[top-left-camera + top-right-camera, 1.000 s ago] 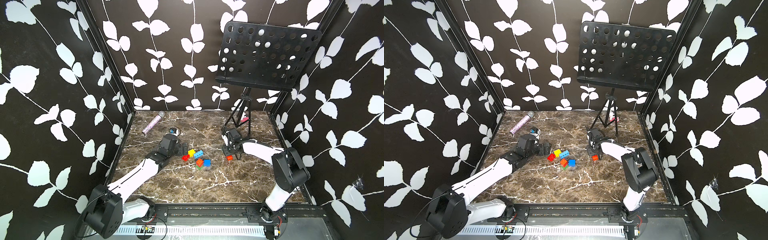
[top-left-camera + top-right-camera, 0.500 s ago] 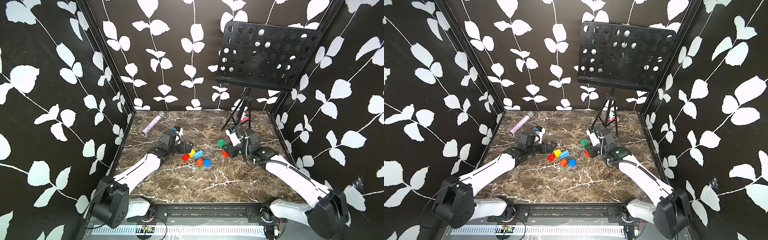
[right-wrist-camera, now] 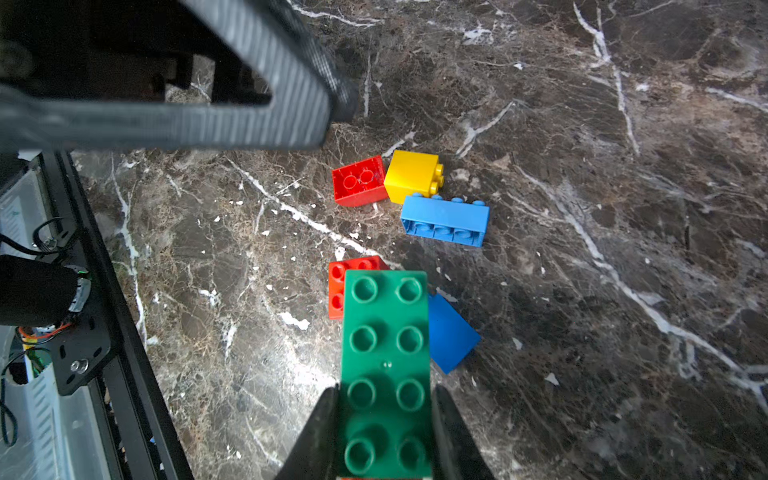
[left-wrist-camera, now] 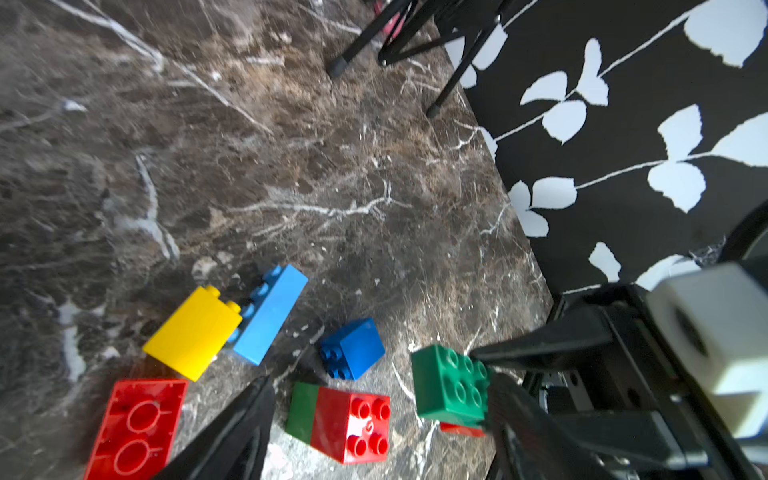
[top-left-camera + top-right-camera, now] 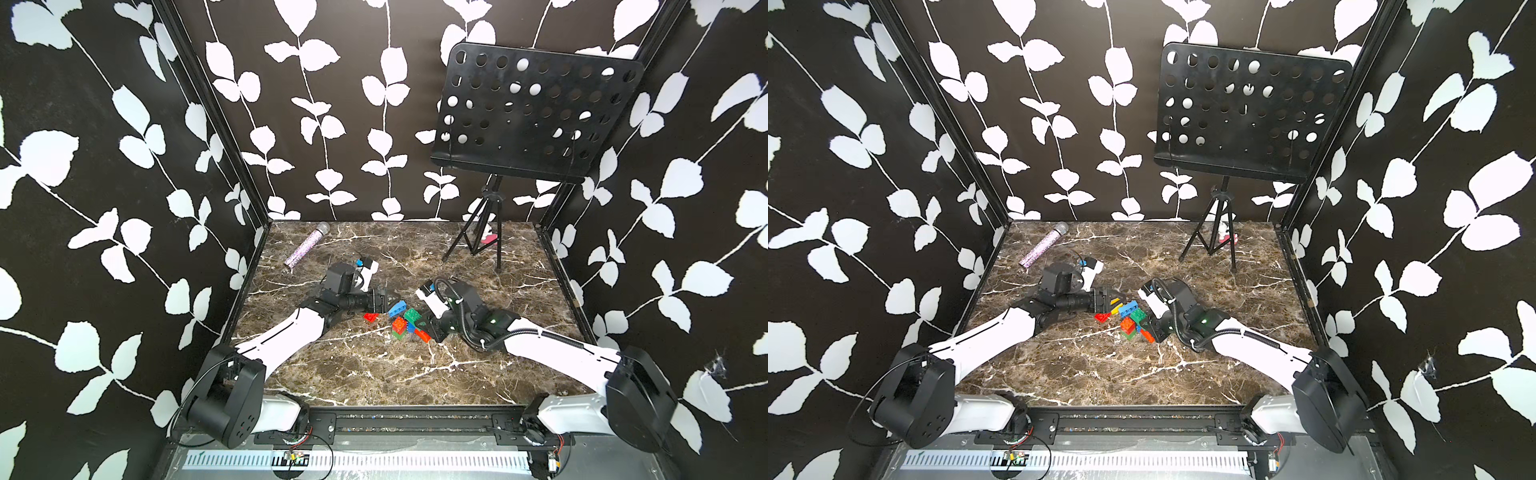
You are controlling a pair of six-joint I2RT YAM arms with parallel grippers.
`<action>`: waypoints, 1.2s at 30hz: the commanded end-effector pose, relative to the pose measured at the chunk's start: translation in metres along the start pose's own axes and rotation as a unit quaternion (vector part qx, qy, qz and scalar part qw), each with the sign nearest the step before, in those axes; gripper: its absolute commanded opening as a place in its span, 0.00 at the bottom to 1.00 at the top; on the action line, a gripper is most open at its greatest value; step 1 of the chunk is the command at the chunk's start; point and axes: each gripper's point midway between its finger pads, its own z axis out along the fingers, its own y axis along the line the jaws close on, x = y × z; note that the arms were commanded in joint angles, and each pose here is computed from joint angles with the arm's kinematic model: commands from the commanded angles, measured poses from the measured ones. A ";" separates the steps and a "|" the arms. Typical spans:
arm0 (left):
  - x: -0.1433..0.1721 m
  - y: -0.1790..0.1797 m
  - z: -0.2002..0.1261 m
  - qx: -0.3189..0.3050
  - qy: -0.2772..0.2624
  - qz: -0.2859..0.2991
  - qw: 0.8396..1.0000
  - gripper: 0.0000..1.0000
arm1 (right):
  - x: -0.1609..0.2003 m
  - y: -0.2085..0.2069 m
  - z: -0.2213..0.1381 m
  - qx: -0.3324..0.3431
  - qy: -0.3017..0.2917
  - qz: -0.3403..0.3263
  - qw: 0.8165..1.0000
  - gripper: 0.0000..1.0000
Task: Assemble the letter r with lego
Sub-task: Assemble the lego brick with the lego brick.
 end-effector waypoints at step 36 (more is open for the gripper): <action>0.048 0.019 0.011 0.008 0.063 -0.042 0.997 0.72 | -0.007 0.020 0.027 0.014 0.017 -0.089 0.996 0.27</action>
